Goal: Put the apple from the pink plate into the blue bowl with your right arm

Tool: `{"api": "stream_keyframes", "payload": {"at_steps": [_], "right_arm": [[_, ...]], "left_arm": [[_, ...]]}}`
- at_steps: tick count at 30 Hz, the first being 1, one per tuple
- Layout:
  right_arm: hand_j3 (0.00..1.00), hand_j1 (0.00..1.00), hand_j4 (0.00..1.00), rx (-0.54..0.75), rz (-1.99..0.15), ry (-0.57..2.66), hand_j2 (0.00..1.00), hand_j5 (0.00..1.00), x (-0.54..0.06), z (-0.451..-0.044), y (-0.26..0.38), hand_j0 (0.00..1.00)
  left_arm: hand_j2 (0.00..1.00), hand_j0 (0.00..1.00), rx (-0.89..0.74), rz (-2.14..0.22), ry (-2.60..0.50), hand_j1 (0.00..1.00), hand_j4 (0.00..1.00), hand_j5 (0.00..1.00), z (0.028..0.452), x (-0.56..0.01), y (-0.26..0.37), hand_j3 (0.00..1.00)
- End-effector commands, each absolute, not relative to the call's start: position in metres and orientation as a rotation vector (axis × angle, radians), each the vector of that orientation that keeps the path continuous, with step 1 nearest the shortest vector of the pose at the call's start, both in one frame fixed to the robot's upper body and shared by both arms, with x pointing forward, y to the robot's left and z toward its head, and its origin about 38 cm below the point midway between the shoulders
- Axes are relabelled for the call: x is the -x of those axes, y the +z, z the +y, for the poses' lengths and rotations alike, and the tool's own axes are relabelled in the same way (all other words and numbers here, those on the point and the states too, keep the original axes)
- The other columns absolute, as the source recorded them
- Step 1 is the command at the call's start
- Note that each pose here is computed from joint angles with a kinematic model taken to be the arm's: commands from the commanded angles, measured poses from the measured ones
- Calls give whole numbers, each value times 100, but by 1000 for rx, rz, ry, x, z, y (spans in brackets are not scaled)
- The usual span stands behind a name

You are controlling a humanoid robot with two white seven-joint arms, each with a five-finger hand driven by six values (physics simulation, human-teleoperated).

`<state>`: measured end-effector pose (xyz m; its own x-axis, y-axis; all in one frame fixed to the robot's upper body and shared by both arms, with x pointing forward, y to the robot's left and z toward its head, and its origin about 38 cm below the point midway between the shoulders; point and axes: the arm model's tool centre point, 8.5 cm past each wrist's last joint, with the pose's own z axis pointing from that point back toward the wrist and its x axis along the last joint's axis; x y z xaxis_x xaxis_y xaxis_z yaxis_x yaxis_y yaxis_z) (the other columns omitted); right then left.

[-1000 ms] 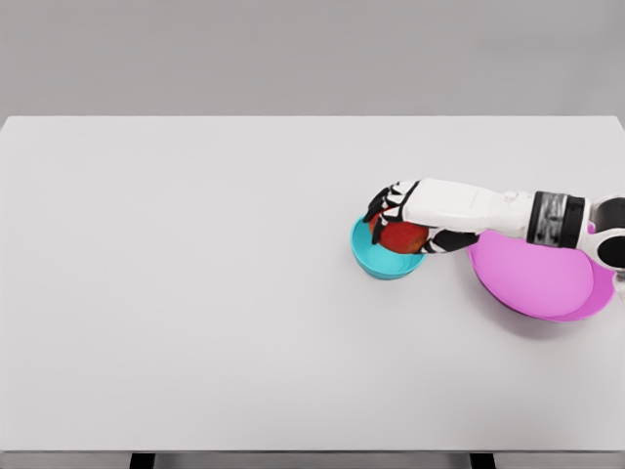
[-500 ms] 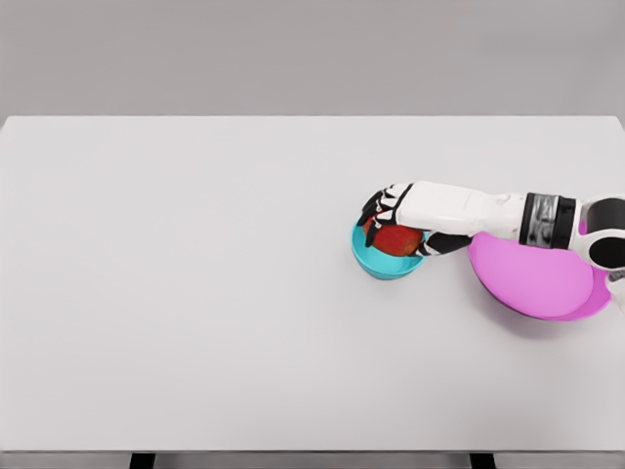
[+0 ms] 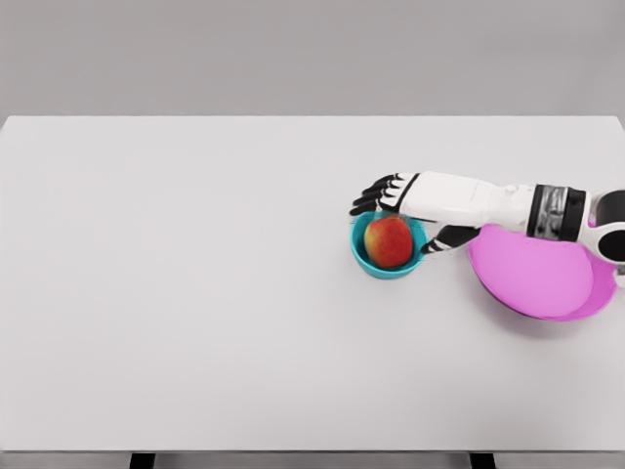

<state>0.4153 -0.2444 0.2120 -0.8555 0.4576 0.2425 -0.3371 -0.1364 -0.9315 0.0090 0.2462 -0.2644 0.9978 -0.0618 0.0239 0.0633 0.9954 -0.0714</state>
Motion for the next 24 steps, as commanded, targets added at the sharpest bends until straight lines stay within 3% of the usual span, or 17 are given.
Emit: {"api": "stream_keyframes", "payload": {"at_steps": [1,5,9,24], "right_arm": [[100,100,100,178,-1654,2002,100,100,-418,-254,226,100],[100,100,100,360,-1663,1934,100,100,-418,-306,266,100],[100,100,100,423,-1661,1831,100,100,-409,-339,266,100],[100,100,100,404,-1742,1637,100,100,-395,-349,241,100]], "left_arm": [[100,100,72,-22,-62,100,100,100,246,-9,-264,100],[100,100,72,-22,-62,100,100,100,246,-9,-264,100],[100,100,72,-22,-62,100,100,100,246,-9,-264,100],[100,100,72,-37,-46,100,100,100,246,-16,-264,100]]}}
